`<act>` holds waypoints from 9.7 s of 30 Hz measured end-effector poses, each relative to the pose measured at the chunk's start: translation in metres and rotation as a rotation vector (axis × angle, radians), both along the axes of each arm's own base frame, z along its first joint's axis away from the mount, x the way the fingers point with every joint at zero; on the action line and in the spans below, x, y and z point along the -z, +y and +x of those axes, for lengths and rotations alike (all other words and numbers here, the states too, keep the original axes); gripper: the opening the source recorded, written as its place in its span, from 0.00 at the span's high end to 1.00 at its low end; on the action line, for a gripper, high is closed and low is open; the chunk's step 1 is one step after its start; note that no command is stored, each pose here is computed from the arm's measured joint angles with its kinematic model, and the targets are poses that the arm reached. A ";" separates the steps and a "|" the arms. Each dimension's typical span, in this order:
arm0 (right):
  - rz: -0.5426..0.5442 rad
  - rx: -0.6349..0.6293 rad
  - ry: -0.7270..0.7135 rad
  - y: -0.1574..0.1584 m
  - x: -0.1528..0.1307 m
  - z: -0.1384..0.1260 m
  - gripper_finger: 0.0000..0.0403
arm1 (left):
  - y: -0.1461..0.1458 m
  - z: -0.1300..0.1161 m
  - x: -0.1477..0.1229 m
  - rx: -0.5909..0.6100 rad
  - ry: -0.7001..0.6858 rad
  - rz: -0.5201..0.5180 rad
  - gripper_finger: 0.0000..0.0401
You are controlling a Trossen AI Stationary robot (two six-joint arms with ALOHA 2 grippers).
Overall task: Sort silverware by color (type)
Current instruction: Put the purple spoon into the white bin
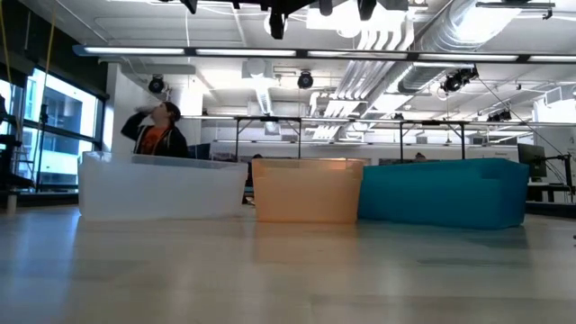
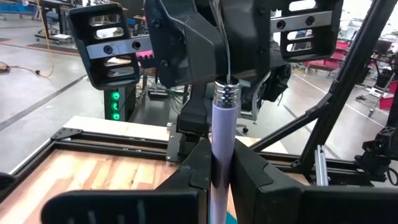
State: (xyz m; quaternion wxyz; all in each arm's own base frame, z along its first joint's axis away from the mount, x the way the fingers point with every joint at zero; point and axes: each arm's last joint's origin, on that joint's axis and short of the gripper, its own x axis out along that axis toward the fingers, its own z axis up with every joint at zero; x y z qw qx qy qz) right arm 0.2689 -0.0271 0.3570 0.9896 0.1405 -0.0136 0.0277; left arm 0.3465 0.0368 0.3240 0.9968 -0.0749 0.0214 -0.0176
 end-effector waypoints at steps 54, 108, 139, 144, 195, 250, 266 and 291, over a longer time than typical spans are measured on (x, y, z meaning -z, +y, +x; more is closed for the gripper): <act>-0.077 0.161 0.089 -0.016 -0.023 -0.076 0.45 | -0.010 -0.124 -0.029 -0.109 0.062 0.094 0.96; -0.091 0.203 0.141 -0.017 -0.018 -0.077 0.45 | -0.010 -0.110 0.100 -0.224 1.182 -0.295 0.95; -0.085 0.205 0.166 -0.017 -0.016 -0.077 0.45 | -0.024 -0.084 0.171 -0.075 1.508 -0.235 0.95; -0.085 0.205 0.166 -0.017 -0.016 -0.077 0.45 | -0.024 -0.081 0.184 -0.080 1.553 -0.237 0.95; -0.085 0.204 0.182 -0.017 -0.014 -0.077 0.45 | -0.020 -0.080 0.175 -0.111 1.535 -0.178 0.60; -0.241 0.198 0.146 -0.017 -0.019 -0.076 0.45 | -0.003 -0.139 -0.024 -0.190 -0.067 0.134 0.60; -0.219 0.199 0.145 -0.017 -0.019 -0.076 0.45 | -0.003 -0.139 -0.024 -0.189 -0.065 0.130 0.60; -0.213 0.199 0.153 -0.017 -0.017 -0.075 0.45 | -0.001 -0.135 -0.021 -0.239 -0.054 0.010 0.60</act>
